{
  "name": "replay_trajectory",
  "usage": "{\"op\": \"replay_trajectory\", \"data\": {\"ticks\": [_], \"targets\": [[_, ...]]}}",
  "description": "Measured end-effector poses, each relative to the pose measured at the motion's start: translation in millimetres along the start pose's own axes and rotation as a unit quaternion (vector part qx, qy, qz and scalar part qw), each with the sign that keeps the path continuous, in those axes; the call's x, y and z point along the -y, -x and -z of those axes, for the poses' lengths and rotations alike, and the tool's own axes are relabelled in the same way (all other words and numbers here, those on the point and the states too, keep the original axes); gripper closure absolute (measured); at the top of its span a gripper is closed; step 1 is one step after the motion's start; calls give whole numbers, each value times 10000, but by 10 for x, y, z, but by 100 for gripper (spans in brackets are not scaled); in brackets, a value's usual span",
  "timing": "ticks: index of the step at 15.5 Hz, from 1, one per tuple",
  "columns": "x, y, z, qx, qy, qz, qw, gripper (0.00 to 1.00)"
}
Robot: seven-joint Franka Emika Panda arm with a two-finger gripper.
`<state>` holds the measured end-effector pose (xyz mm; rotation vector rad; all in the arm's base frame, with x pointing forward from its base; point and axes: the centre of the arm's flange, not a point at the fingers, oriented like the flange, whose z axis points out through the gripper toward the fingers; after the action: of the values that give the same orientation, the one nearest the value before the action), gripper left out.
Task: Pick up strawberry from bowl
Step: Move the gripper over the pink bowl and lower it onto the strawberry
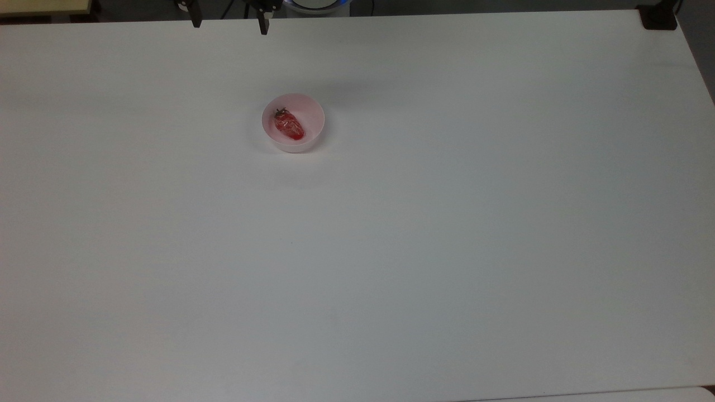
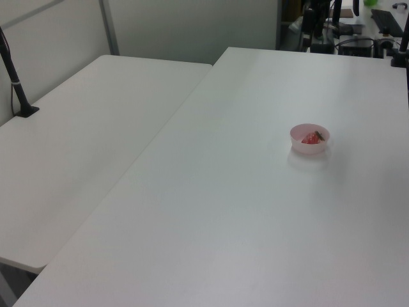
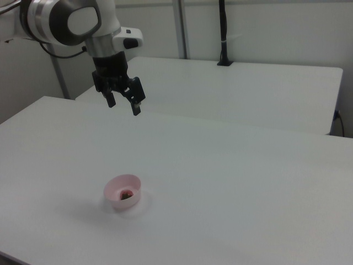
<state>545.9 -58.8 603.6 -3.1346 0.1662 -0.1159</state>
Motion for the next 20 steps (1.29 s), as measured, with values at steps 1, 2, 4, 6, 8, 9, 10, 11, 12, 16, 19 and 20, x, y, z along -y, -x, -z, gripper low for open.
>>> {"op": "replay_trajectory", "data": {"ticks": [1, 2, 4, 6, 8, 9, 10, 11, 12, 16, 19, 20], "targets": [[0, 0, 0, 0, 0, 0, 10000, 0], [0, -1, -1, 1, 0, 1, 10000, 0], [2, -3, -7, 6, 0, 2, 10000, 0], [2, -4, -10, 9, 1, 3, 10000, 0], [2, -5, -11, 10, 1, 3, 10000, 0], [2, -5, -12, 10, 1, 16, 10000, 0], [2, -6, -14, 13, 1, 68, 10000, 0], [-1, -6, -34, 32, 22, 277, 9996, 0], [-16, -4, -78, 88, 129, 725, 9972, 0], [-53, 3, -573, 678, 356, 2548, 9640, 0], [-11, 60, -976, 1146, 455, 2996, 9461, 0], [43, 109, -1158, 1349, 437, 3260, 9347, 2]]}}
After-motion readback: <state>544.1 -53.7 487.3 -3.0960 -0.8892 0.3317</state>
